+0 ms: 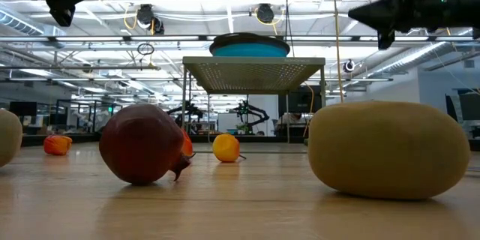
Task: Pick & Place Fruit
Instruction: Put the kiwi into the blue strainer bowl on the shelf
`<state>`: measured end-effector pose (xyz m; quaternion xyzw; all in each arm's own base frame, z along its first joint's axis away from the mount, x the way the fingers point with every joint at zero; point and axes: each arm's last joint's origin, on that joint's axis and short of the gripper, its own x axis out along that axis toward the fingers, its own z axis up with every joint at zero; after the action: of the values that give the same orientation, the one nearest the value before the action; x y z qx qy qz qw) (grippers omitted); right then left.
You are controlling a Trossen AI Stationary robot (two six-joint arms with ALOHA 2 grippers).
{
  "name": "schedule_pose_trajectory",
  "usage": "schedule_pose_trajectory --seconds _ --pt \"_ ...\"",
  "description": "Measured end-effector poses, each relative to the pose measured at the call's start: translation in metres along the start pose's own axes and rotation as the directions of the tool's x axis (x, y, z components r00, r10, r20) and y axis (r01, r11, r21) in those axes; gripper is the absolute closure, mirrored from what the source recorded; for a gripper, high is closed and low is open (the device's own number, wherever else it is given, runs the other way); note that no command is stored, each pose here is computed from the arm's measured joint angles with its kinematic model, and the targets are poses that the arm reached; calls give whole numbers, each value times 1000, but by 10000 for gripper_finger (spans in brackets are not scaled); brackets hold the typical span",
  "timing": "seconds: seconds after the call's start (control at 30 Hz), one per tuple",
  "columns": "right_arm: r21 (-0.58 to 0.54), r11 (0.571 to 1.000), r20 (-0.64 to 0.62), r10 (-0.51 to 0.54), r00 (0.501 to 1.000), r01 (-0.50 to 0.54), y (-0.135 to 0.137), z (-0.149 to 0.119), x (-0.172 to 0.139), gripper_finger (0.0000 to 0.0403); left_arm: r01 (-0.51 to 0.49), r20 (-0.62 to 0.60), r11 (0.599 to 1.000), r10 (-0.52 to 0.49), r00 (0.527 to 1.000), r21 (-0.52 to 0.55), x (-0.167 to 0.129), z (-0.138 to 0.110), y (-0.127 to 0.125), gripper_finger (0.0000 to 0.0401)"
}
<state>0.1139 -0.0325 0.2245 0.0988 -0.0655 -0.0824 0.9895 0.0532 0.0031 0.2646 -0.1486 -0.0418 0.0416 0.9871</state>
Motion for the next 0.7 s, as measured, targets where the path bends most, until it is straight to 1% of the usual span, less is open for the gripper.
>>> schedule_pose_trajectory --seconds 0.13,0.4,0.5,0.6,0.7 --pt "27 1000 -21 -15 1000 15 -3 -12 -3 403 0 0 1000 0 1000 0 0 0 0 189" --pt "33 997 -78 -60 995 63 -9 -19 -4 403 -3 0 1000 3 1000 -4 0 0 0 189" --pt "41 995 -133 -84 988 91 -11 -25 -5 403 -35 -4 999 35 999 -21 2 0 1 189" --pt "73 990 -183 -102 978 117 -13 -30 -6 403 -66 -29 998 66 997 -19 7 -2 2 189" --pt "79 989 -204 -105 973 123 -13 -32 -6 403 -91 -81 996 89 993 -18 16 -5 2 189"
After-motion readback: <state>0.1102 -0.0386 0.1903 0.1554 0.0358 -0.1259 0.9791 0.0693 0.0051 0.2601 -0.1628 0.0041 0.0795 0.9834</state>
